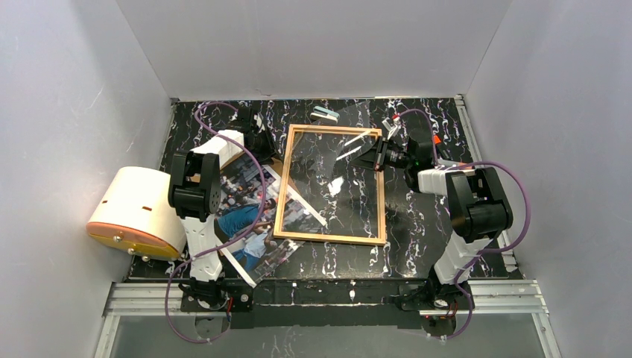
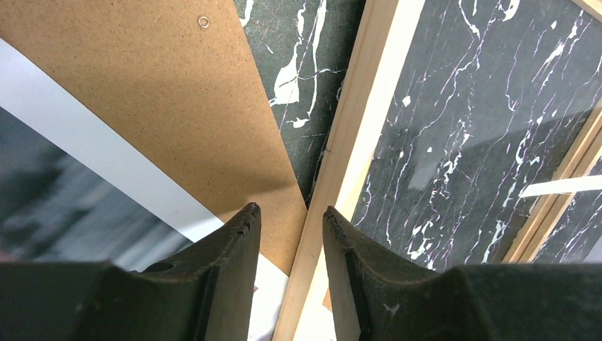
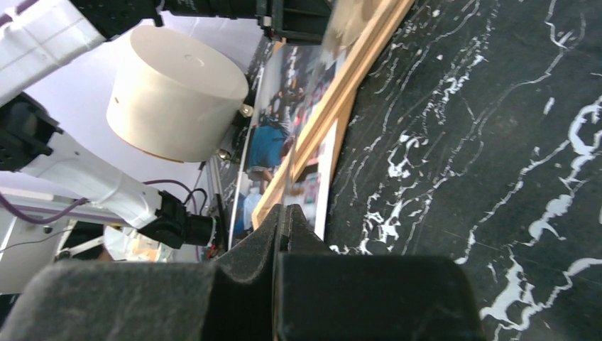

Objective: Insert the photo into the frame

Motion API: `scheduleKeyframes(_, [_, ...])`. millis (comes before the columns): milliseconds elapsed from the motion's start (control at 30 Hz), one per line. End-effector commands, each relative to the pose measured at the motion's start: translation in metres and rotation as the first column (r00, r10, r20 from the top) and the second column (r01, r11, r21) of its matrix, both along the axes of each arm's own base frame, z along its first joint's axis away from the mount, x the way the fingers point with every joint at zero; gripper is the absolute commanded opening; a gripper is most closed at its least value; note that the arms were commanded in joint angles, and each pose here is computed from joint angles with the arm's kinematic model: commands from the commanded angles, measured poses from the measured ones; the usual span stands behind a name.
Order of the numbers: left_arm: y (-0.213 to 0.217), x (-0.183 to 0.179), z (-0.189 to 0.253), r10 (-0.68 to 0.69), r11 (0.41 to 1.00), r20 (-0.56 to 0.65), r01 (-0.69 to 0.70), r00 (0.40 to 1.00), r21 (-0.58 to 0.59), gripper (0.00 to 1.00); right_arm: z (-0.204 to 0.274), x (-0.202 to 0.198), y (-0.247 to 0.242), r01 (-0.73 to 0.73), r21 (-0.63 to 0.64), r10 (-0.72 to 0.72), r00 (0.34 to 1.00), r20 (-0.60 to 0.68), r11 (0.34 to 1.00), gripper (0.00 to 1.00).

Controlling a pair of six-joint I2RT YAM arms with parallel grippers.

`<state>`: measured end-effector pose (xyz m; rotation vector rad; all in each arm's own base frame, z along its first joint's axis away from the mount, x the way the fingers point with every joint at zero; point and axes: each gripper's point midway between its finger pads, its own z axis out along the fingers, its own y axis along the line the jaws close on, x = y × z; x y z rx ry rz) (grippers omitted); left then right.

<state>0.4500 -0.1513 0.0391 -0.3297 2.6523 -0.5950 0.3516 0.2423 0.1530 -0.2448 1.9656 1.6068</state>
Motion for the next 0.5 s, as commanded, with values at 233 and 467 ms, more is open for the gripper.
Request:
scheduleKeyframes(233, [0.004,-0.006,0.013,-0.007,1.000,0.003,0.007,1.000,0.004,0.36,-0.028,0.022,-0.005,0.069,-0.114,-0.067,0.998,0.019,0.991,0.42])
scheduleKeyframes(467, [0.006,-0.007,0.012,-0.003,1.000,0.001,0.003,1.000,0.009,0.36,-0.031,0.032,-0.011,0.125,-0.070,-0.129,0.990,-0.049,0.990,0.52])
